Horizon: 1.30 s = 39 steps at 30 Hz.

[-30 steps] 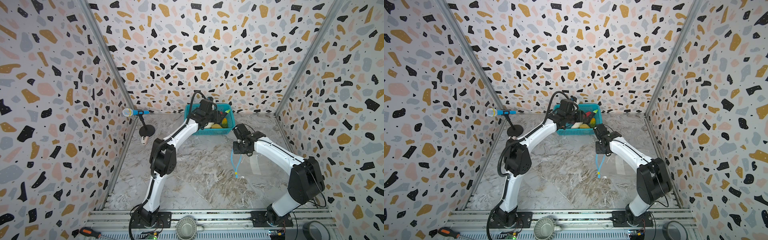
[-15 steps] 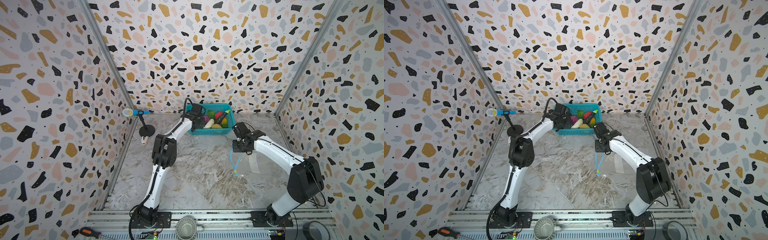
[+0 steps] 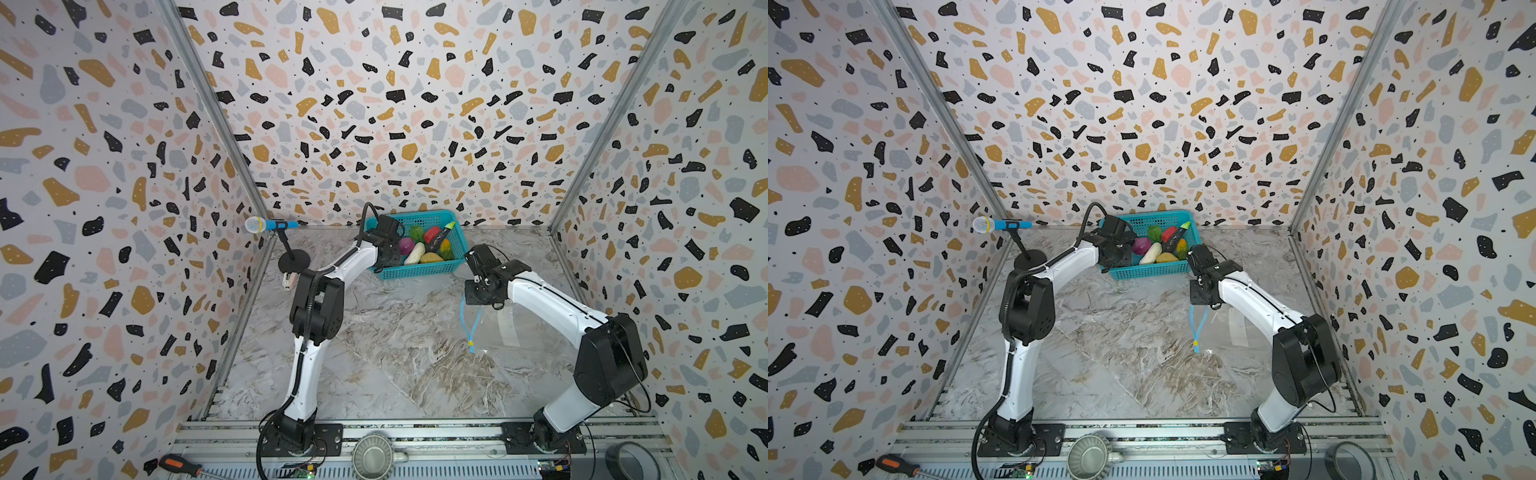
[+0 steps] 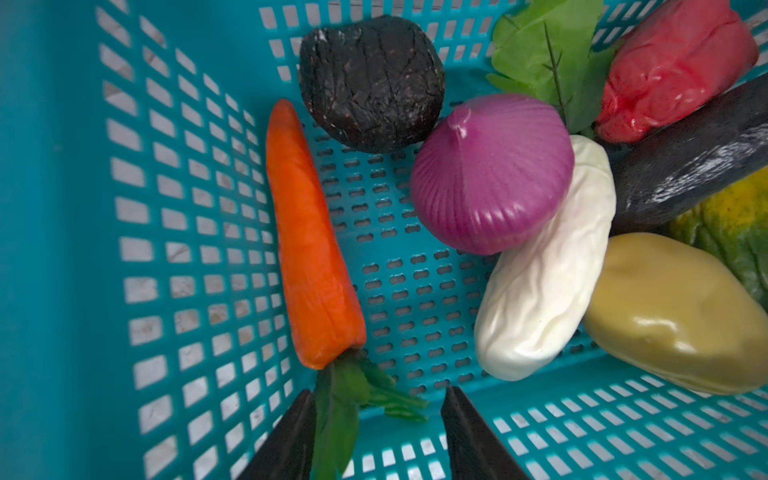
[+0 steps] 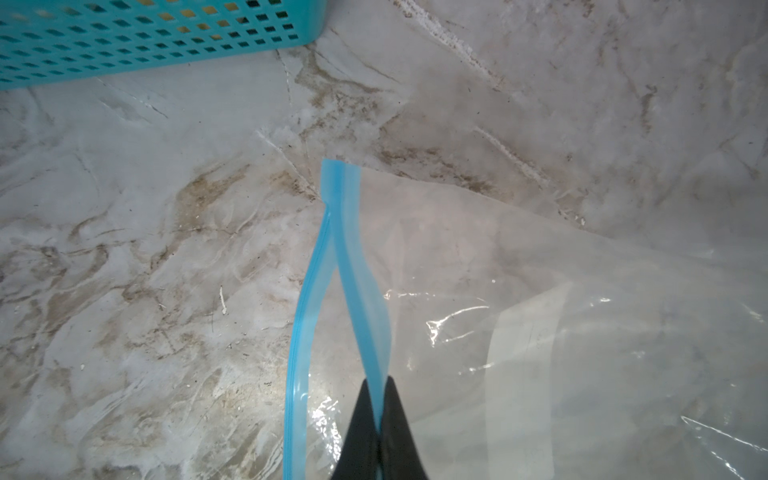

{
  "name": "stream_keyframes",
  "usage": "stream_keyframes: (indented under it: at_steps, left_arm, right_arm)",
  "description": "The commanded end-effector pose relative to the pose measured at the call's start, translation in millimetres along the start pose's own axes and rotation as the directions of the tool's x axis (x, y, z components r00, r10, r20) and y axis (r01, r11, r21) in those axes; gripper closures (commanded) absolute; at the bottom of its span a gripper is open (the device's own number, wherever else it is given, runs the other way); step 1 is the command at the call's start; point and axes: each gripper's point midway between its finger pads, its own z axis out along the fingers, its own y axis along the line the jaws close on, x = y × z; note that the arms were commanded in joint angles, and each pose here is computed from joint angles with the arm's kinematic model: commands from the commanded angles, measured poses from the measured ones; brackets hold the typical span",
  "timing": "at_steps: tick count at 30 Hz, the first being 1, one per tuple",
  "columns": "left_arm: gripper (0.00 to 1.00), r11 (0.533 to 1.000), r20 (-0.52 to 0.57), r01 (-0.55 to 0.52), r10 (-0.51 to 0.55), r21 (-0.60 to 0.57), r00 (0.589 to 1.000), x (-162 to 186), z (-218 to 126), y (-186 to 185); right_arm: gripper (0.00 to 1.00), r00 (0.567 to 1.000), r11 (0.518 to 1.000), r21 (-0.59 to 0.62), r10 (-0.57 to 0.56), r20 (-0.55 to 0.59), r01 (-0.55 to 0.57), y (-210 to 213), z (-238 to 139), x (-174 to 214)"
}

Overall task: Place the food in the zip-top bag and seal the zipper
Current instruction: 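Move the left gripper over the teal basket while right holds the bag edge, then grasp the dark eggplant by its green tip with the left gripper and lift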

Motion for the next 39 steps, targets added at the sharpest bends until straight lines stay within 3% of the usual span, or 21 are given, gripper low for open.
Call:
stream_keyframes:
  at_steps: [1, 11, 18, 21, 24, 26, 31, 36, 39]
  left_arm:
    - [0.48, 0.999, 0.013, 0.001, 0.0, -0.049, 1.0, 0.9, -8.7, 23.8]
    - [0.49, 0.991, -0.013, 0.049, -0.051, -0.125, 0.999, 18.7, -12.6, 76.8]
    - [0.48, 0.993, 0.007, 0.049, -0.049, -0.107, 0.999, 14.9, -20.3, 83.0]
    - [0.47, 1.0, 0.072, 0.018, -0.016, -0.022, 0.997, 0.0, -35.3, 64.0]
    - [0.45, 0.99, 0.19, -0.087, 0.064, 0.113, 0.98, -20.4, -55.9, 23.8]
    - [0.45, 0.966, 0.26, -0.184, 0.133, 0.182, 0.956, -34.2, -70.1, -5.8]
    - [0.45, 0.895, 0.435, -0.396, 0.278, 0.207, 0.856, -67.5, -90.0, -69.7]
    - [0.44, 0.807, 0.525, -0.537, 0.355, 0.246, 0.773, -83.5, -89.2, -112.2]
    - [0.35, 0.744, 0.534, -0.604, 0.399, 0.286, 0.745, -79.9, -81.0, -133.5]
  right_arm:
    - [1.0, 1.0, 1.0, -0.001, -0.002, 0.011, 0.002, -1.4, -8.4, -0.6]
    - [1.0, 1.0, 1.0, -0.003, -0.003, 0.011, 0.003, 0.6, -7.8, 0.9]
    - [1.0, 1.0, 1.0, -0.006, -0.004, 0.011, 0.004, 3.7, -7.5, 1.9]
    - [1.0, 1.0, 1.0, -0.019, -0.003, 0.012, 0.003, 7.7, -7.4, 0.8]
    - [1.0, 1.0, 0.999, -0.048, -0.007, 0.017, 0.008, 14.0, -8.9, -2.4]
    - [1.0, 1.0, 0.998, -0.054, -0.011, 0.017, 0.012, 15.6, -8.5, -2.9]
    - [1.0, 0.999, 0.994, -0.099, -0.037, 0.01, 0.038, 24.9, -7.3, -3.4]
    - [1.0, 0.999, 0.992, -0.116, -0.039, 0.011, 0.04, 27.1, -7.2, -4.7]
    - [1.0, 0.999, 0.994, -0.104, -0.036, 0.015, 0.037, 22.5, -11.5, -9.1]
